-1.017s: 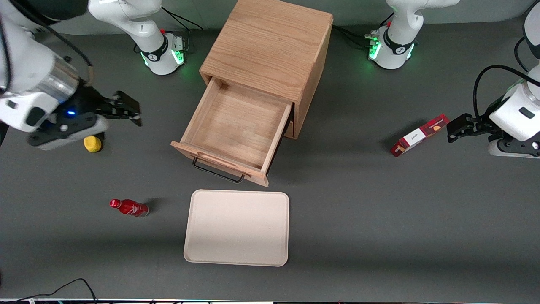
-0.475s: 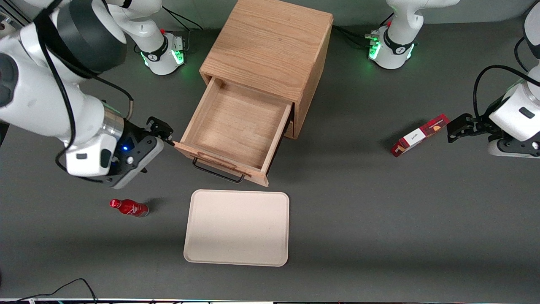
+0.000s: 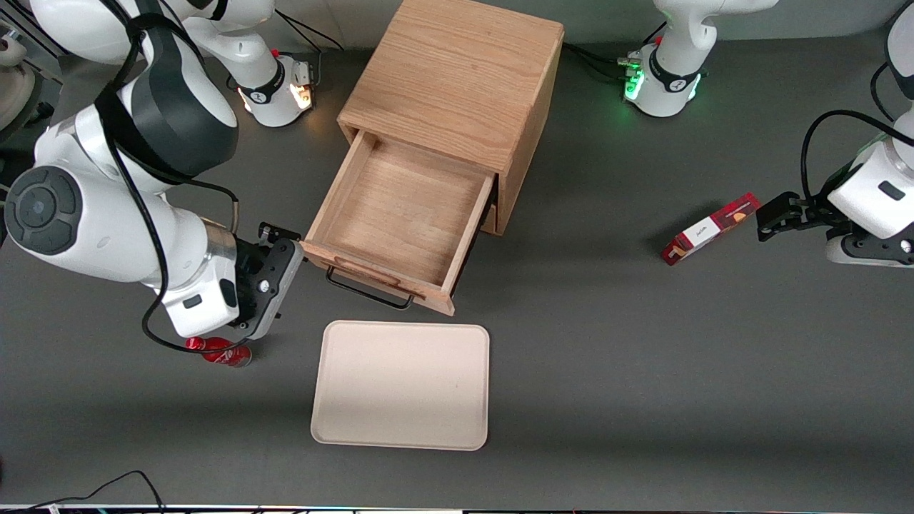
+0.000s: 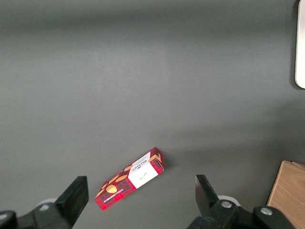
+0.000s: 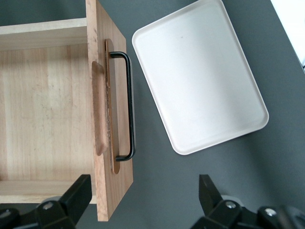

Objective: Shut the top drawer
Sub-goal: 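Move the right gripper toward the open drawer's front panel beside the handle, then position the right gripper against the drawer front next to the black handle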

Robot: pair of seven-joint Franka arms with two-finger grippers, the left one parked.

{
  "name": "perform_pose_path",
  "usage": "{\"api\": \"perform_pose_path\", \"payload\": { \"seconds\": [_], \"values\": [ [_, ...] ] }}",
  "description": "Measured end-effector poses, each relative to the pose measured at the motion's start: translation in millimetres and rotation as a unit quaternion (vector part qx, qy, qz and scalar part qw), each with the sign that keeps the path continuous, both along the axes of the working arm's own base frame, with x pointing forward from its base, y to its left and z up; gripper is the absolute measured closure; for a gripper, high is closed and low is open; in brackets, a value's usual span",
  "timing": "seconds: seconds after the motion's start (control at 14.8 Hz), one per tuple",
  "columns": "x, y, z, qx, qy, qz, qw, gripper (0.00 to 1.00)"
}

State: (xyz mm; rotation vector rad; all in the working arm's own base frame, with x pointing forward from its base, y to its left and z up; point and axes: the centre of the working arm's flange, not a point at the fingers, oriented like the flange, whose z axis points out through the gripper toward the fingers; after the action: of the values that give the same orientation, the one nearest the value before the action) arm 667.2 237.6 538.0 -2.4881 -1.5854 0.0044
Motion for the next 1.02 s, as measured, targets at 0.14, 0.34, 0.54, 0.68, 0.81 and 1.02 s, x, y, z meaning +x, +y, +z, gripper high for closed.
{"api": "perform_pose_path", "payload": {
  "seconds": [0.14, 0.34, 0.54, 0.68, 0.81, 1.02],
  "values": [
    [4, 3, -10, 0.003, 0.005, 0.003, 1.0000, 0.00],
    [15, 9, -35, 0.019, 0.014, -0.002, 0.9997, 0.00],
    [26, 11, -60, 0.028, 0.023, -0.011, 0.9993, 0.00],
    [30, 13, -72, 0.029, 0.031, -0.027, 0.9987, 0.00],
    [31, 19, -81, 0.027, 0.041, -0.049, 0.9976, 0.00],
    [29, 29, -87, 0.039, 0.058, -0.073, 0.9948, 0.00]
  ]
}}
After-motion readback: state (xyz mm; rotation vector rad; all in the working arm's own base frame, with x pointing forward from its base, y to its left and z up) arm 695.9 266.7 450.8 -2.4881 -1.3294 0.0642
